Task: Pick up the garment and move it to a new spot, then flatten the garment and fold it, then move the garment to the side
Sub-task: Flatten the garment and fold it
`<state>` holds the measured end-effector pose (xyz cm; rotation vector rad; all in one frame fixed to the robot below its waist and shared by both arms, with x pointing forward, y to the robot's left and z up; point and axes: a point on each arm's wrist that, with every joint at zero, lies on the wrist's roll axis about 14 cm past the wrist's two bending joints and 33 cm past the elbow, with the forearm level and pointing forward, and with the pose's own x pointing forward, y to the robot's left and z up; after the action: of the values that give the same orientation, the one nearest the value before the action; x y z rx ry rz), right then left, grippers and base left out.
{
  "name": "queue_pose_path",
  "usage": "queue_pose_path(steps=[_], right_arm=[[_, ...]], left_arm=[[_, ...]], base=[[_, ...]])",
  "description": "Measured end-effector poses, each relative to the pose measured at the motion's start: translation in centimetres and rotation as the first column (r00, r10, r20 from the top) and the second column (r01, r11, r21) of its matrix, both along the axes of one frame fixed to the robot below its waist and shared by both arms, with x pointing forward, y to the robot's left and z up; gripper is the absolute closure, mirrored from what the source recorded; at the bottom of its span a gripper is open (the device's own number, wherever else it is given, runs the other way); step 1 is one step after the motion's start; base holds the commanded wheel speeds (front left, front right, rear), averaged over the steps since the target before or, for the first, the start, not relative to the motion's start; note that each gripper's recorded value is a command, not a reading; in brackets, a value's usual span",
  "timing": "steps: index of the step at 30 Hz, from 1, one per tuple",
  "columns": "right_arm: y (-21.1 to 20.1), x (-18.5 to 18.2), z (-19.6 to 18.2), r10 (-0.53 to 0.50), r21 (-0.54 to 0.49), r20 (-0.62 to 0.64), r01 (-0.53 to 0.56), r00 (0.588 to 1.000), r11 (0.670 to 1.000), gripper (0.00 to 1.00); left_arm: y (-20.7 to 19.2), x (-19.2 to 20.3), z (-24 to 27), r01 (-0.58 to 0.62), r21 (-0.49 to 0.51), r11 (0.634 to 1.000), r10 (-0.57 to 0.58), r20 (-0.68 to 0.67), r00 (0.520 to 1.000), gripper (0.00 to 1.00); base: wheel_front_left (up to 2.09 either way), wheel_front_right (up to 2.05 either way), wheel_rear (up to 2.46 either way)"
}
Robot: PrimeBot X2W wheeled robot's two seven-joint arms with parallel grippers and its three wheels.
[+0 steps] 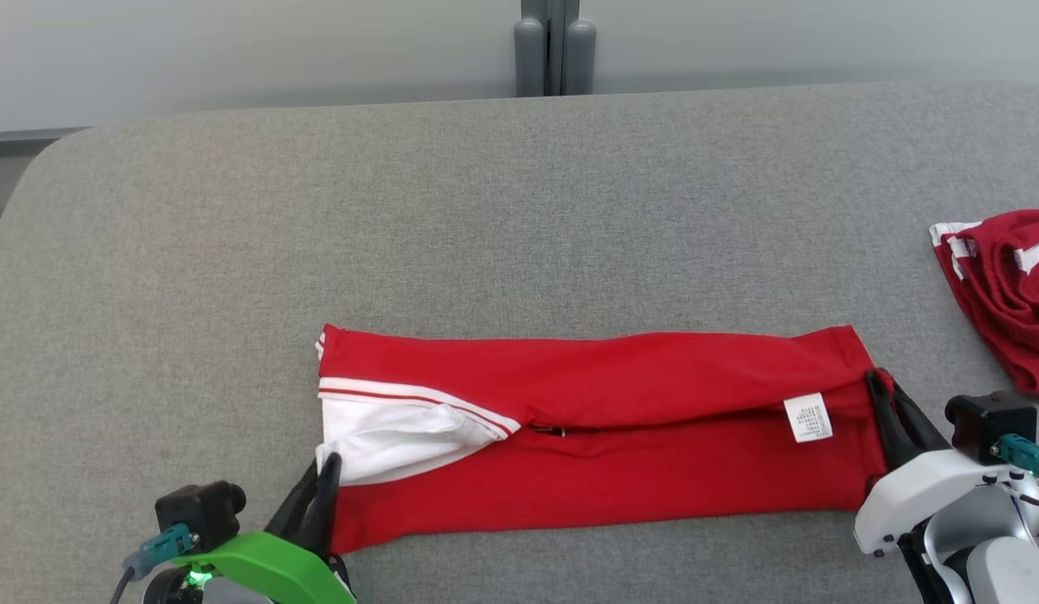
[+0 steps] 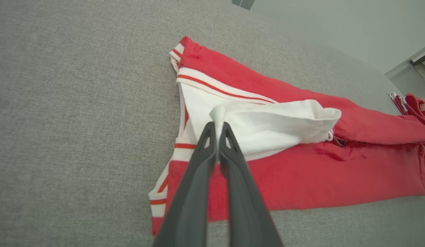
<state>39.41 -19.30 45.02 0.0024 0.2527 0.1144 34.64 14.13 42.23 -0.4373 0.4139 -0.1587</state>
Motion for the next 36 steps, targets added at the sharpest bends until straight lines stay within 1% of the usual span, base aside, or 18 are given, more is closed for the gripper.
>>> queue_pose_path(steps=[1, 2, 6, 9, 12, 16, 20, 23, 30, 33, 34, 35, 36], right_arm=[[-0.1, -0.2, -0.2, -0.01, 0.007, -0.003, 0.01, 1.0, 1.0, 0.37], [-0.3, -0.5, -0.3, -0.02, 0.012, -0.007, 0.02, 1.0, 1.0, 0.0], [-1.3, -1.0, -0.1, -0.069, 0.03, 0.014, 0.069, 0.997, 0.997, 0.0], [-2.1, -1.8, -0.1, -0.11, 0.042, 0.018, 0.109, 0.994, 0.993, 0.0], [-2.6, -2.1, 0.0, -0.132, 0.049, 0.02, 0.131, 0.991, 0.99, 0.0], [-2.7, -2.0, -0.2, -0.136, 0.04, -0.007, 0.136, 0.991, 0.99, 0.0], [-2.0, -1.1, -1.3, -0.116, 0.043, -0.078, 0.12, 0.99, 0.992, 0.0], [-1.5, -0.6, -3.0, -0.095, 0.049, -0.161, 0.104, 0.982, 0.993, 0.0], [-0.6, -0.1, -6.7, -0.059, 0.034, -0.317, 0.073, 0.947, 0.997, 0.0], [-0.2, 0.0, -7.6, -0.047, 0.038, -0.359, 0.064, 0.932, 0.997, 0.0], [-0.1, 0.1, -7.7, -0.041, 0.037, -0.365, 0.059, 0.93, 0.998, 0.08], [0.1, 0.2, -7.8, -0.038, 0.046, -0.37, 0.059, 0.928, 0.997, 0.53], [0.3, 0.3, -7.8, -0.035, 0.056, -0.372, 0.06, 0.928, 0.997, 0.61]], left_arm=[[0.2, 0.1, 0.0, -0.015, -0.002, 1.0, 0.015, 0.008, 1.0, 0.0], [0.5, 0.2, 0.1, -0.032, -0.003, 0.999, 0.032, 0.02, 0.999, 0.0], [2.6, 0.9, 1.4, -0.122, 0.005, 0.992, 0.121, 0.094, 0.988, 0.0], [4.4, 1.3, 2.7, -0.194, 0.023, 0.981, 0.188, 0.16, 0.969, 0.0], [5.1, 1.3, 3.4, -0.228, 0.051, 0.972, 0.213, 0.203, 0.956, 0.0], [5.6, 1.1, 3.6, -0.251, 0.072, 0.965, 0.23, 0.224, 0.947, 0.0], [5.3, 1.4, 3.7, -0.259, 0.079, 0.963, 0.235, 0.232, 0.944, 0.0], [5.3, 1.6, 3.7, -0.263, 0.085, 0.961, 0.236, 0.241, 0.941, 0.0], [6.3, 1.7, 3.9, -0.291, 0.114, 0.95, 0.255, 0.256, 0.932, 0.0], [7.0, 1.6, 4.0, -0.305, 0.127, 0.944, 0.264, 0.261, 0.928, 0.0], [7.2, 1.5, 4.0, -0.307, 0.13, 0.943, 0.267, 0.26, 0.928, 0.0], [7.3, 1.5, 4.0, -0.31, 0.131, 0.942, 0.269, 0.26, 0.927, 0.0], [7.3, 1.5, 4.0, -0.311, 0.133, 0.941, 0.269, 0.261, 0.927, 0.0]], base=[[0.0, 0.0, 0.0], [0.0, 0.0, 0.0], [0.0, 0.0, 0.0], [0.0, 0.0, 0.0], [0.0, 0.0, 0.0], [0.0, 0.0, 0.0], [0.0, 0.0, 0.0], [0.0, 0.0, 0.0], [0.0, 0.0, 0.0], [0.0, 0.0, 0.0], [0.0, 0.0, 0.0], [0.0, 0.0, 0.0], [0.0, 0.0, 0.0]])
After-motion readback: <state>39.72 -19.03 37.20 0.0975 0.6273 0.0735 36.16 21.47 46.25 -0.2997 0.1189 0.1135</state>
